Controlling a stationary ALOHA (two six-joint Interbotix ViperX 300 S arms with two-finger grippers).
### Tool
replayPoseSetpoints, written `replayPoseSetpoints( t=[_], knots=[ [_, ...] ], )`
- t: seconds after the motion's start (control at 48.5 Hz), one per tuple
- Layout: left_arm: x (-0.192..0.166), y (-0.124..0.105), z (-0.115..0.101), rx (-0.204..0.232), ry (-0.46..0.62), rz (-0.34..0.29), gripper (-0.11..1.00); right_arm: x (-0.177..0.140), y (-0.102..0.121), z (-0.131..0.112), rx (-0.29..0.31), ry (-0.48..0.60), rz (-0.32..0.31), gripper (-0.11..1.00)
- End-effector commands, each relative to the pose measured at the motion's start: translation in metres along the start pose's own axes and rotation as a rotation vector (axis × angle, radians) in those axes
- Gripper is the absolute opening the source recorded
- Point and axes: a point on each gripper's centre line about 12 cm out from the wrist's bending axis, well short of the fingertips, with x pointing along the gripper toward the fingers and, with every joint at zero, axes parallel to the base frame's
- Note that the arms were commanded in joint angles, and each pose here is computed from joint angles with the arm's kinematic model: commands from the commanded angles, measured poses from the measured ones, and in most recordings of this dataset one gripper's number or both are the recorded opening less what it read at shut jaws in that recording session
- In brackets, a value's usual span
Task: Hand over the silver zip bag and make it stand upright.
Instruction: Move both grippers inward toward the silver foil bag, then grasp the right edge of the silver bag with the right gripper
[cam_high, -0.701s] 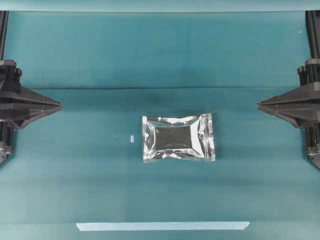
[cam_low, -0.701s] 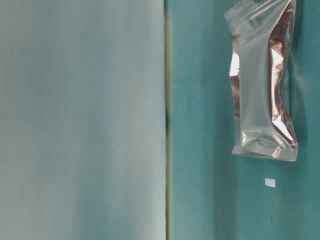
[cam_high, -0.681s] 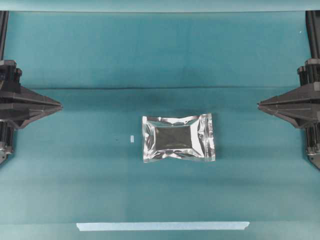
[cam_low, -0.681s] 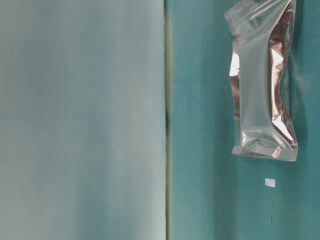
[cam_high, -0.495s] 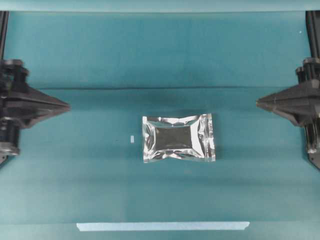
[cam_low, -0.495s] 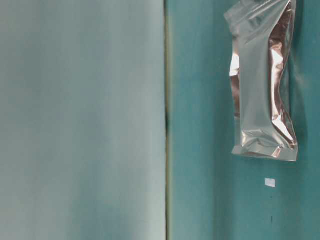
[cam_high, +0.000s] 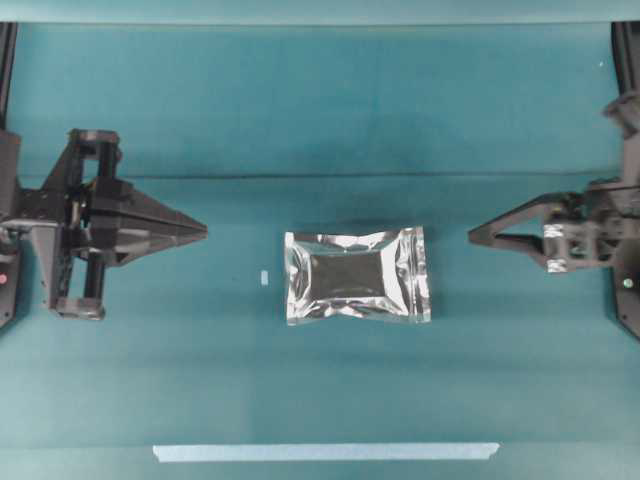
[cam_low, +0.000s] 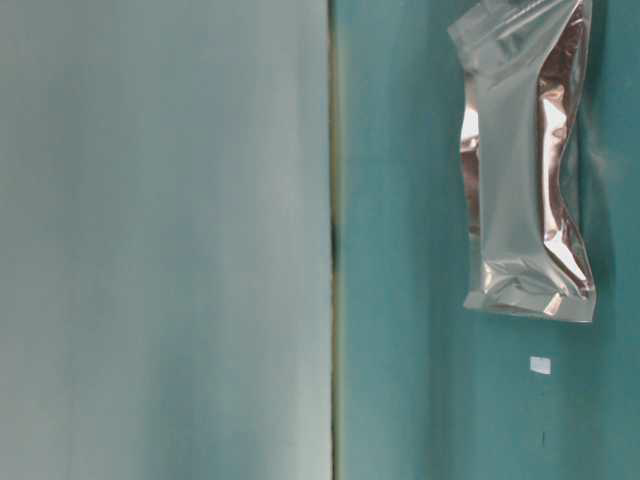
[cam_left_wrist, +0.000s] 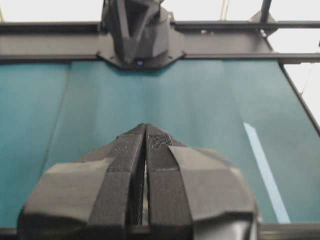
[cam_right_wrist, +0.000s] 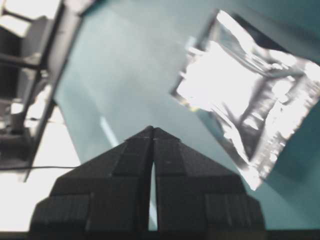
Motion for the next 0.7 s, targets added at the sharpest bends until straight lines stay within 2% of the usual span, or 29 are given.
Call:
replayPoseSetpoints(
  t=[0.0, 0.206, 0.309, 0.392, 0.475, 0.598, 0.681],
  knots=[
    [0.002, 0.001, 0.012, 0.004, -0.032, 0.004, -0.01, 0.01, -0.009, -0.001, 0.046, -0.005, -0.042, 0.0],
    [0.001, 0.0, 0.012, -0.008, -0.034, 0.0, -0.01, 0.027, -0.031, -0.004, 0.159, -0.047, -0.119, 0.0],
    [0.002, 0.001, 0.012, -0.003, -0.032, 0.004, -0.01, 0.034, -0.037, -0.008, 0.186, -0.047, -0.145, 0.0],
    [0.003, 0.002, 0.01, -0.002, -0.026, 0.006, -0.01, 0.038, -0.04, -0.013, 0.192, -0.029, -0.166, 0.07],
    [0.003, 0.003, 0.01, -0.003, -0.026, 0.009, -0.01, 0.043, -0.04, -0.018, 0.194, -0.012, -0.177, 0.26],
    [0.003, 0.002, 0.01, -0.01, -0.025, 0.007, -0.01, 0.047, -0.04, -0.02, 0.214, -0.01, -0.188, 0.63],
    [0.003, 0.002, 0.01, -0.011, -0.025, 0.007, -0.01, 0.048, -0.041, -0.022, 0.228, -0.008, -0.189, 0.83]
  ],
)
